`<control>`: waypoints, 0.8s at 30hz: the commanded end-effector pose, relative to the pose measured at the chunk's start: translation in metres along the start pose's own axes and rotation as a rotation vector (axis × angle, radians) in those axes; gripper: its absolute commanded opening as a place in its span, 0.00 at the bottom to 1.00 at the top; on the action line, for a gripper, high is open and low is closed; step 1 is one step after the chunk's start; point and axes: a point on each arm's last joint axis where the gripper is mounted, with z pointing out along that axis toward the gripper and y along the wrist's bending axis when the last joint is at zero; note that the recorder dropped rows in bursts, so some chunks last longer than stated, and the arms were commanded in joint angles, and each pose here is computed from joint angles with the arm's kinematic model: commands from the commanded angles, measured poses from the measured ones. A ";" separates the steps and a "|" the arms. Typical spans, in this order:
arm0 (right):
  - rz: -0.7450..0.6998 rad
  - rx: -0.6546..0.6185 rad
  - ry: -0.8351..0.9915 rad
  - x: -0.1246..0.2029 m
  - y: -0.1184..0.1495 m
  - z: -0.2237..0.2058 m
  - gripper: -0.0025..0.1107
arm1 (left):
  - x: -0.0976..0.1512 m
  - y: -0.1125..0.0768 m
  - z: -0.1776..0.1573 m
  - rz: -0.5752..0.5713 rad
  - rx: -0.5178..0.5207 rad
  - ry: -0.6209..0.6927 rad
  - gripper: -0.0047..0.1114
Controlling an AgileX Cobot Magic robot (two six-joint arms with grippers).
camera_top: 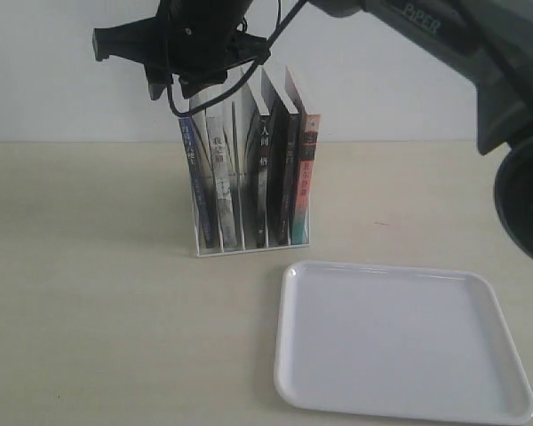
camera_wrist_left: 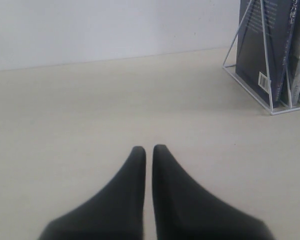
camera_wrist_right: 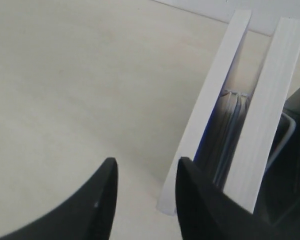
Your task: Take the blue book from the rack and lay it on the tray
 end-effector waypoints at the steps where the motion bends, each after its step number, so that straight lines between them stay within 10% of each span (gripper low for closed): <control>1: -0.012 0.034 -0.018 -0.001 -0.004 0.005 0.35 | -0.003 0.000 -0.001 0.001 -0.003 -0.022 0.08; 24: -0.002 0.102 0.036 0.012 -0.015 0.039 0.35 | -0.003 0.000 -0.001 0.001 -0.003 -0.022 0.08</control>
